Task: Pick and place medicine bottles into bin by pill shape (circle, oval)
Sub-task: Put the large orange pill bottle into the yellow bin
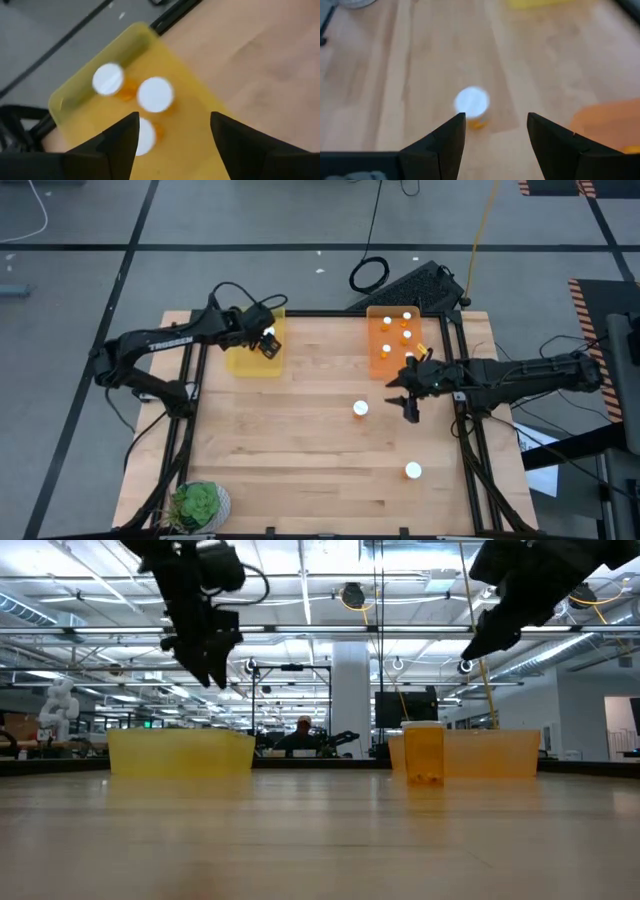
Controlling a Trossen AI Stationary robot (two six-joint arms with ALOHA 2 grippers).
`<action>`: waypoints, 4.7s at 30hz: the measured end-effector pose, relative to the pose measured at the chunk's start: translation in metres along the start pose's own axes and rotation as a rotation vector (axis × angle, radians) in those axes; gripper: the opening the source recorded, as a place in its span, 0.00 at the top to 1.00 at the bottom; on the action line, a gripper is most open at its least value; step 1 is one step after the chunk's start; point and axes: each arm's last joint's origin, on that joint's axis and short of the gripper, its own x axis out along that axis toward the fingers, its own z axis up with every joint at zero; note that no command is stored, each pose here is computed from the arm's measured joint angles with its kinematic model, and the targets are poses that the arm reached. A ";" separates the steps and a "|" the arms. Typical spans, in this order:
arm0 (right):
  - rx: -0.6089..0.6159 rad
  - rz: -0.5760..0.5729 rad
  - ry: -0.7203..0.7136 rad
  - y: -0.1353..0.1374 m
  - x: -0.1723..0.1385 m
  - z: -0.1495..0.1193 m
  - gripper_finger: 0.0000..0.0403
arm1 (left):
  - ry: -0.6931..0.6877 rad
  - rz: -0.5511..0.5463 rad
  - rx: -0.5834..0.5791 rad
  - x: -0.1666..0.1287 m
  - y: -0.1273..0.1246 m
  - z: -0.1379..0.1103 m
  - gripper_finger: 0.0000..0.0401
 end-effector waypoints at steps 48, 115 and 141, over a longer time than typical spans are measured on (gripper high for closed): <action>-0.025 -0.022 -0.096 0.018 0.098 -0.114 0.46 | -0.539 -0.432 0.313 -0.086 -0.076 0.003 0.39; -0.132 0.009 -0.019 0.009 0.142 0.015 0.53 | -0.264 -0.602 0.656 -0.020 -0.211 0.028 0.01; -0.120 -0.006 -0.077 0.007 0.142 0.021 0.54 | -0.284 -0.622 0.688 -0.014 -0.218 0.026 0.01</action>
